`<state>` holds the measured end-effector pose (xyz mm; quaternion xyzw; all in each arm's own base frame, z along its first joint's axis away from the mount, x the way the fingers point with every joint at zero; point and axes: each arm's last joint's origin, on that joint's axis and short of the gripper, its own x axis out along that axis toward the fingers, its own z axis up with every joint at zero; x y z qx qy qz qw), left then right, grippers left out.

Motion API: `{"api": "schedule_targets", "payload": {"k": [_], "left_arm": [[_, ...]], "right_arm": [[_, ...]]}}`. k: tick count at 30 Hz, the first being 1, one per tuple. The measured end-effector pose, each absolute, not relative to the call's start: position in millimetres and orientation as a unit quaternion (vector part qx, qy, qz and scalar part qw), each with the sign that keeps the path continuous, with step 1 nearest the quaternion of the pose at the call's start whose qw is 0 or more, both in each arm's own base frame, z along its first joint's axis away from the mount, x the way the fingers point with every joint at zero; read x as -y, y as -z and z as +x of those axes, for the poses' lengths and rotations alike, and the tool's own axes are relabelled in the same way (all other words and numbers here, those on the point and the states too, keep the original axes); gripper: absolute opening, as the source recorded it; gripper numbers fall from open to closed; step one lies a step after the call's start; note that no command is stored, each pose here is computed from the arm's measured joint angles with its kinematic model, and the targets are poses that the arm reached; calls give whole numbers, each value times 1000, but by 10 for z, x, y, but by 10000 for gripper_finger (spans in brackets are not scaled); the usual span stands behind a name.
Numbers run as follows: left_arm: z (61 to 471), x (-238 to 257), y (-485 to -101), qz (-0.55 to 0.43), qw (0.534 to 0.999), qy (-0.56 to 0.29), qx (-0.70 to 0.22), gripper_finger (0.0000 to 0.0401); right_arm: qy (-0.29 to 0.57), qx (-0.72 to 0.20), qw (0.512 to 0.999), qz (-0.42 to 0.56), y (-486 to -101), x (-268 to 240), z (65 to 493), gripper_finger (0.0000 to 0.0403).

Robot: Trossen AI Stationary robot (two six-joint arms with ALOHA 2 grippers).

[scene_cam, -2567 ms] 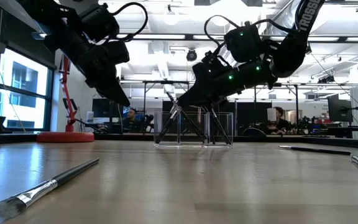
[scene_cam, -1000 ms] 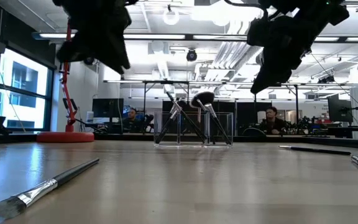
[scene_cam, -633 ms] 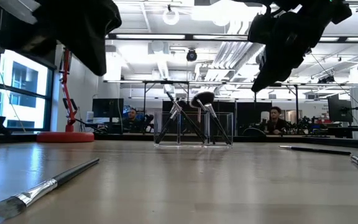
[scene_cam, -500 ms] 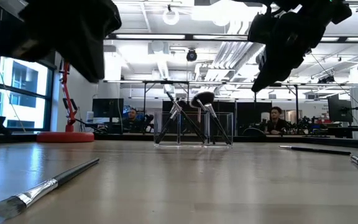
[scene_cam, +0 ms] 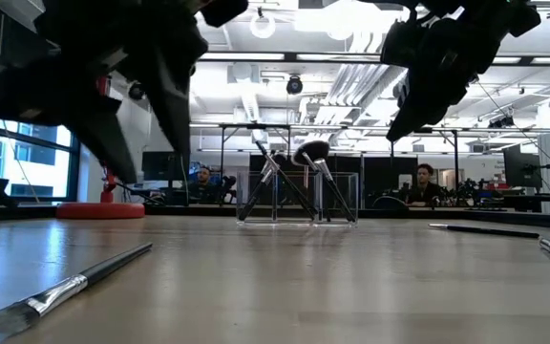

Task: Pick & Place Makeup Supplies
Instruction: Put the makeup brush into the transparent organizer

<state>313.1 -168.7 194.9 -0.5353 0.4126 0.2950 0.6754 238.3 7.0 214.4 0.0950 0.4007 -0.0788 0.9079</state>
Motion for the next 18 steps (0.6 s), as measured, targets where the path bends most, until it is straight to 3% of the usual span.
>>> {"api": "schedule_targets", "payload": {"k": [10, 18], "left_arm": [[3129, 1700, -1679, -537, 615, -332, -472, 209], [3316, 1737, -1458, -567, 592, -301, -487, 209]], "right_arm": [[78, -401, 908, 88, -2143, -69, 2382, 6], [76, -403, 908, 83, -2141, -68, 2381, 2]]}}
